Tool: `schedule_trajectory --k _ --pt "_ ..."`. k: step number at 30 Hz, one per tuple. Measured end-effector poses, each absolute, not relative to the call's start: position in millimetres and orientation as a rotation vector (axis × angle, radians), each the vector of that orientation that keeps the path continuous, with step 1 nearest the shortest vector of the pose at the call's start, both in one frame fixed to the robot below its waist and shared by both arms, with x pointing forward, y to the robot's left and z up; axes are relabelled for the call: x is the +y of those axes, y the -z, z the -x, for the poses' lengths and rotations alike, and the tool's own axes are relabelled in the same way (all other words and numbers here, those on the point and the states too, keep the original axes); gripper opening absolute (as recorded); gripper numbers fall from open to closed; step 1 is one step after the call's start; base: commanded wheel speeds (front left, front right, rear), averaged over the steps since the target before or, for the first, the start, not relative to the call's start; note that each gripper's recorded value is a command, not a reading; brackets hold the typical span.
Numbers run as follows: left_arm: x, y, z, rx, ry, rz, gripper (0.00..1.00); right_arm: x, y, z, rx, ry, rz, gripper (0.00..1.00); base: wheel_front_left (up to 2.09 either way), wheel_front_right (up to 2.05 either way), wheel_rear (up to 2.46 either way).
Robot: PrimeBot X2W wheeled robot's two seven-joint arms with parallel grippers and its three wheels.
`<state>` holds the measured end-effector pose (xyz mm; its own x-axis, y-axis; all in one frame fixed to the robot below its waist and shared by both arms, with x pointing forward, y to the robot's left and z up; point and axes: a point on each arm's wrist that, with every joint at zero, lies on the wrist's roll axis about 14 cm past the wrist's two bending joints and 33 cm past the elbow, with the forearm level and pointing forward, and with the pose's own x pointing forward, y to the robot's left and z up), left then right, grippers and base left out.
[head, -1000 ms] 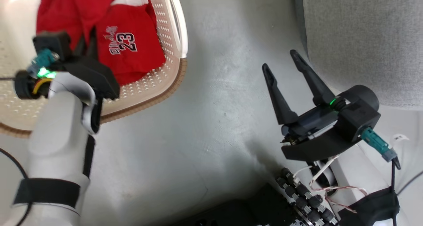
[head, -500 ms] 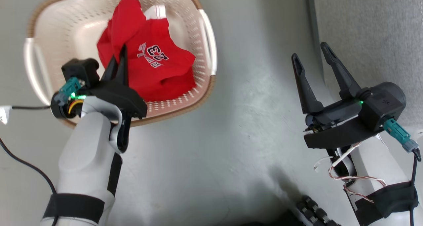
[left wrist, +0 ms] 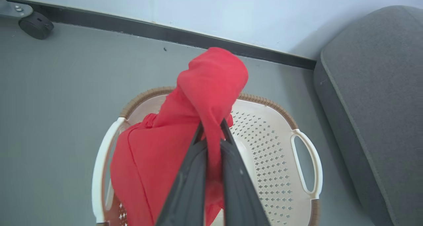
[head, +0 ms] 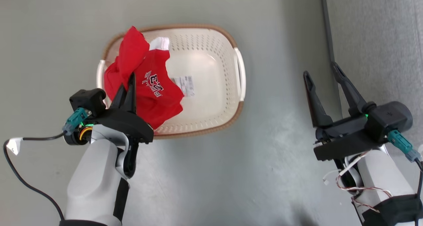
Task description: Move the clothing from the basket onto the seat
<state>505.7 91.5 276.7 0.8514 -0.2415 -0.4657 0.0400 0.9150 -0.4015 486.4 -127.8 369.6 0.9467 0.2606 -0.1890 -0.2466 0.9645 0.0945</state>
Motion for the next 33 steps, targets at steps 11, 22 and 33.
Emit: schedule_trajectory --k 11,22,33 --pt "119.0 -355.9 -493.6 0.354 0.111 0.4 0.0 -108.2 -410.2 -469.7 0.136 -0.308 -0.079 1.0 0.0 0.0 0.0" --pt "139.9 -404.9 -452.4 0.248 0.075 0.401 0.0 -86.8 -443.9 -440.9 0.086 -0.366 -0.078 1.0 0.0 0.0 0.0" --pt "144.8 -444.2 -409.5 0.146 0.079 0.404 0.0 -74.7 -465.9 -398.0 0.057 -0.403 -0.079 1.0 0.0 0.0 0.0"
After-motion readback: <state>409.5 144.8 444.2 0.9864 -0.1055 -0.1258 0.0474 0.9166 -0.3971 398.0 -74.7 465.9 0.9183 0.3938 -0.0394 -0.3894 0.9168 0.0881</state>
